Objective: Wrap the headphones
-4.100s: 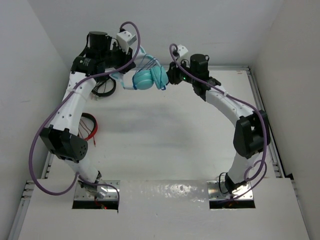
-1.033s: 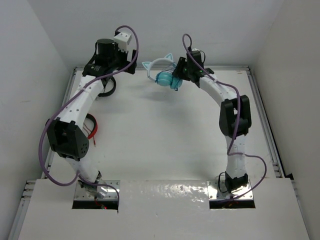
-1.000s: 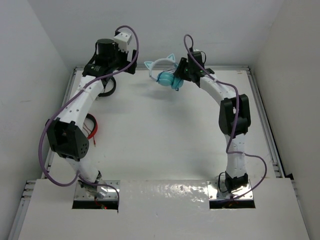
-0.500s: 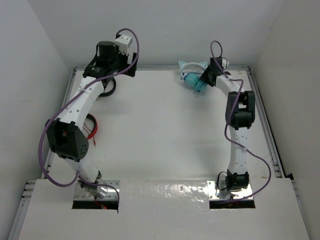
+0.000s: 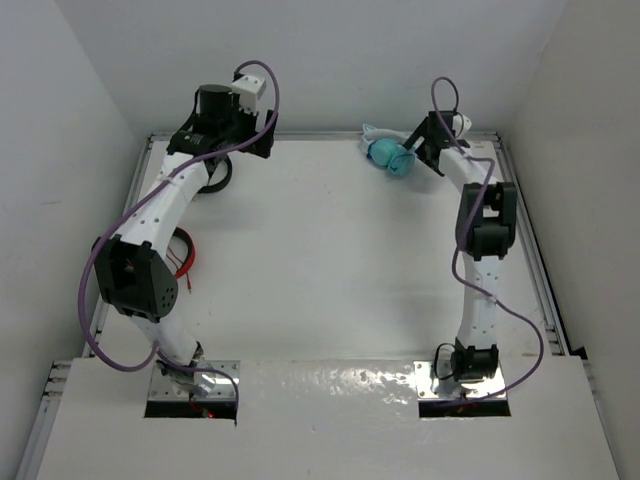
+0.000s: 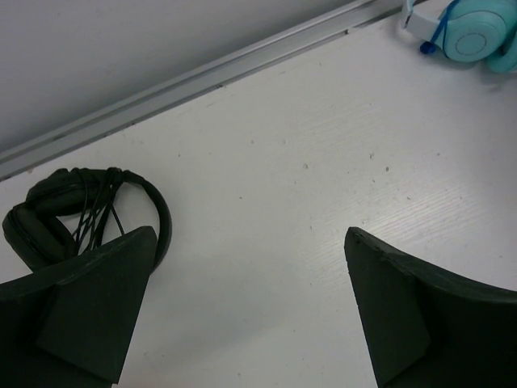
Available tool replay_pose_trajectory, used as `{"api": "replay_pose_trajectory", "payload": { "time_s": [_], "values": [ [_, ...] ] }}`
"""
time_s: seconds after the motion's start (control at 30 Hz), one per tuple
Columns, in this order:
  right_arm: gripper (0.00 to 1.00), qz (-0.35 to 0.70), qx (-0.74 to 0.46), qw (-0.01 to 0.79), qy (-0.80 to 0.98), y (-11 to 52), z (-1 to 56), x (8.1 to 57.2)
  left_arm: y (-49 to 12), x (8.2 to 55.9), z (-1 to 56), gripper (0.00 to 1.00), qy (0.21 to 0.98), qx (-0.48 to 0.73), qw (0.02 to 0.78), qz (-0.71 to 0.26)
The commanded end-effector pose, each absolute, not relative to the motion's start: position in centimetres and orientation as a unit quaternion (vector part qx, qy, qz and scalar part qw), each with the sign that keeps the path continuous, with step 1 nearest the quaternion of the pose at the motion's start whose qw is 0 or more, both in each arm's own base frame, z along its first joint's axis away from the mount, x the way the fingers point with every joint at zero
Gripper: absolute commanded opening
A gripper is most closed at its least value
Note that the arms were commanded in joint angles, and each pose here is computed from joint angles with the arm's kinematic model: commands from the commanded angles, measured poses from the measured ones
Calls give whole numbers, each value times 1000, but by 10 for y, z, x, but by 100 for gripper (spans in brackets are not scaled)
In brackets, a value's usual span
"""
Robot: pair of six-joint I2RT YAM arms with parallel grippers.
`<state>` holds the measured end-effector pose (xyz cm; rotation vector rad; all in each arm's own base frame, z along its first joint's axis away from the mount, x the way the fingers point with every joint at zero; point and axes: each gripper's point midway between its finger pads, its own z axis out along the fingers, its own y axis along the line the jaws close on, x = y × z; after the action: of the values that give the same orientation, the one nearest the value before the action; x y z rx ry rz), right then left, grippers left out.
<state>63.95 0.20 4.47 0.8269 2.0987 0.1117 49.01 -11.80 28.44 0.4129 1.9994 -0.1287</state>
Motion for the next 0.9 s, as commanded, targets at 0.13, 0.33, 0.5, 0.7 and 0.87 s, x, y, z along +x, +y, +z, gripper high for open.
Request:
{"api": "replay_pose_trajectory", "payload": {
  "time_s": [0.13,0.33,0.5,0.7,0.87],
  "values": [
    [99,43,248,514,820,-10,199,525,-100,465,296,100,831,198,519,-20],
    [99,74,172,524,831,7,163,402,-43,402,228,100,848,182,496,46],
    [99,-18,296,441,847,-29,100,320,-23,340,177,100,845,152,508,68],
    [99,-32,334,405,851,-33,89,291,3,319,160,100,824,67,552,109],
    [99,-35,326,376,867,-30,84,280,17,308,128,100,844,19,520,131]
  ]
}}
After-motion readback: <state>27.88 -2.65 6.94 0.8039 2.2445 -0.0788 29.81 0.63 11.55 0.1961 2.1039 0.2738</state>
